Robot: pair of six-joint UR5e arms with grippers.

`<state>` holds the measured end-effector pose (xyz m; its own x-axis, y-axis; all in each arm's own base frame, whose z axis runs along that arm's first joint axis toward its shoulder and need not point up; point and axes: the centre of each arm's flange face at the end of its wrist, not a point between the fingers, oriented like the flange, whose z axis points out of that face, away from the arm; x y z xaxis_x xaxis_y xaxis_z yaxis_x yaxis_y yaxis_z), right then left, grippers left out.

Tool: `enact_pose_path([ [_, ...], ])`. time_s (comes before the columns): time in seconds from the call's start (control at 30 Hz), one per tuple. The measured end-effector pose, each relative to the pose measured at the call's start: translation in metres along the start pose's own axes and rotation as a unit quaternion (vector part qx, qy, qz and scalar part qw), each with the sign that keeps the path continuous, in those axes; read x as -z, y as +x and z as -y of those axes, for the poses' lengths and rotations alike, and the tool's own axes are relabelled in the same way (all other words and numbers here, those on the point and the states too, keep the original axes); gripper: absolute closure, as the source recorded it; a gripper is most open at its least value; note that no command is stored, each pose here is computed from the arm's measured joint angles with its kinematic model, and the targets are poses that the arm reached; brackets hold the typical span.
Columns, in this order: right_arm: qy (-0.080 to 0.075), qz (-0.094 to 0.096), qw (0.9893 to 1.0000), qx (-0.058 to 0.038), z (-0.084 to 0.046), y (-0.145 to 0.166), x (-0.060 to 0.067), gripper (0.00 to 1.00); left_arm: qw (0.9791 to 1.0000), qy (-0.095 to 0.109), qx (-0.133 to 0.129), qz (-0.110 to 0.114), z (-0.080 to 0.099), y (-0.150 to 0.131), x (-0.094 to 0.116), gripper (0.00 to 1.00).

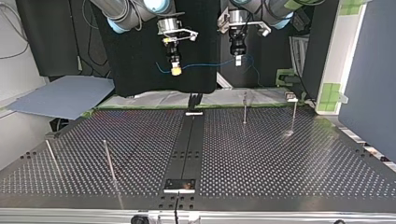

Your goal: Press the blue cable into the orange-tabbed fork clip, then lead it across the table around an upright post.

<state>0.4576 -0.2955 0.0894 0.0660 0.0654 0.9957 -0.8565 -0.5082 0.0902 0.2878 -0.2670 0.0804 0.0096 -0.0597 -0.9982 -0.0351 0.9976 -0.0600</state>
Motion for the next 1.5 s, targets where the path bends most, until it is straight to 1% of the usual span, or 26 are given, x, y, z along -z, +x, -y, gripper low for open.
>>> enact_pose_path([
  [1.27,0.0,0.0,1.0,0.0003,0.0,0.0,0.0,1.0,1.0,-0.001,-0.001,-0.001,-0.001,0.0,0.0,1.0],
  [1.4,0.001,0.008,1.0,0.0044,0.008,-0.005,0.0,1.0,0.9998,0.0,-0.015,-0.011,-0.009,-0.002,0.006,1.0],
  [1.5,0.002,0.02,0.9998,0.0084,0.02,-0.012,0.001,1.0,0.9994,0.0,-0.025,-0.024,-0.014,-0.002,0.013,1.0],
])
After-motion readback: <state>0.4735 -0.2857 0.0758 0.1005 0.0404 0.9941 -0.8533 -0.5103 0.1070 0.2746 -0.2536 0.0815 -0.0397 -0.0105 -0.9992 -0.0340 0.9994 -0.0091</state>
